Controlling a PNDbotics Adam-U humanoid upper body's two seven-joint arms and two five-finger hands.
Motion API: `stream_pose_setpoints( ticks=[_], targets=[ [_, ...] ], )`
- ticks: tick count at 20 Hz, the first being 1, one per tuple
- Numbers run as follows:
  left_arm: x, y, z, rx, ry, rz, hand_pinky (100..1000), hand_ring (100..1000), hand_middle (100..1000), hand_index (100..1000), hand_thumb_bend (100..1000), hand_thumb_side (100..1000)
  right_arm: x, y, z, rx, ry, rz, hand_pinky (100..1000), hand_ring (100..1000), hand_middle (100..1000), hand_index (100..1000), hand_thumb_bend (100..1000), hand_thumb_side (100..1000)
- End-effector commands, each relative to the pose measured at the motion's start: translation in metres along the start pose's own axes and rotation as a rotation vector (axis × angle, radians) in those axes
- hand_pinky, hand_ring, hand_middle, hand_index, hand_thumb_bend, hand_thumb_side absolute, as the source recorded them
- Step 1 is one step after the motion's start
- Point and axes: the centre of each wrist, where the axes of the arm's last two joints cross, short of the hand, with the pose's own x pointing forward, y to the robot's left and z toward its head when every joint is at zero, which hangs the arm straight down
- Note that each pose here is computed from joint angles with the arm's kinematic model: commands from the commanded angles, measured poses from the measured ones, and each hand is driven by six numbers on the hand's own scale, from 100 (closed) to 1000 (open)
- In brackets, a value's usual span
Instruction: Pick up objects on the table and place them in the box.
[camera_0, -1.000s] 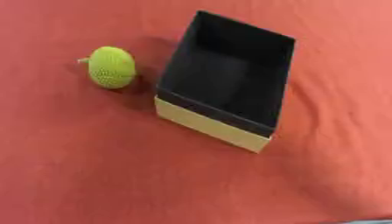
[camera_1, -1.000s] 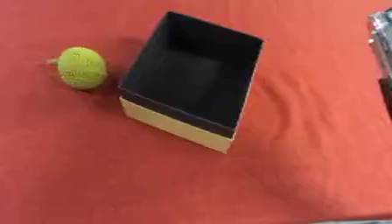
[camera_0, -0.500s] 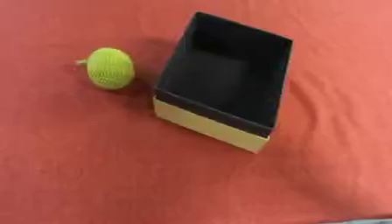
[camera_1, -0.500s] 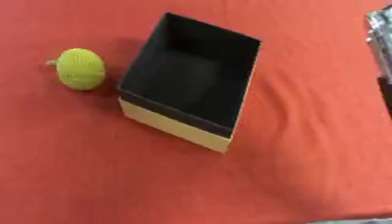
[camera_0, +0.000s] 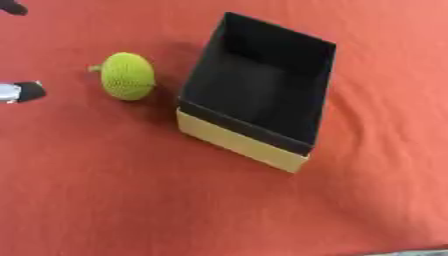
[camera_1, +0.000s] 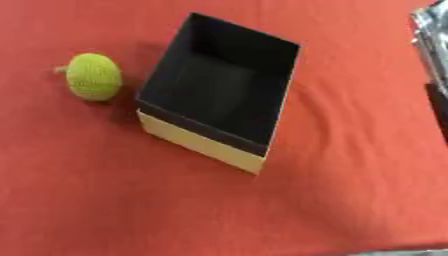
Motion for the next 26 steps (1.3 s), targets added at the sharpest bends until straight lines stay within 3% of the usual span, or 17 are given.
stream_pose_setpoints(
  ticks=[1, 7, 18, 20, 21, 26],
  targets=[
    [0.000, 0.007, -0.007, -0.036, -0.010, -0.009, 966, 906, 834, 923, 615, 604, 0.007, -0.007, -0.007, -0.003, -0.035, 0.011, 826, 820, 799, 897, 100, 1000],
    [0.007, 0.010, -0.034, -0.049, -0.041, 0.025, 967, 911, 840, 926, 565, 550, 0.007, -0.006, -0.007, -0.007, -0.031, 0.005, 827, 820, 799, 897, 100, 1000],
    [0.026, 0.010, -0.079, -0.113, -0.138, 0.112, 960, 912, 846, 930, 493, 369, 0.007, -0.005, -0.007, -0.017, -0.025, -0.005, 826, 820, 798, 898, 100, 1000],
    [0.027, 0.007, -0.085, -0.138, -0.147, 0.122, 961, 913, 848, 935, 494, 373, 0.007, -0.005, -0.007, -0.022, -0.025, -0.006, 826, 820, 798, 898, 100, 1000],
    [0.027, 0.006, -0.087, -0.146, -0.150, 0.128, 960, 913, 849, 940, 445, 418, 0.007, -0.005, -0.008, -0.025, -0.025, -0.006, 826, 820, 798, 897, 100, 1000],
    [0.028, 0.002, -0.097, -0.157, -0.156, 0.160, 958, 912, 848, 947, 447, 420, 0.008, -0.004, -0.008, -0.036, -0.025, -0.013, 825, 820, 797, 896, 100, 1000]
  ],
)
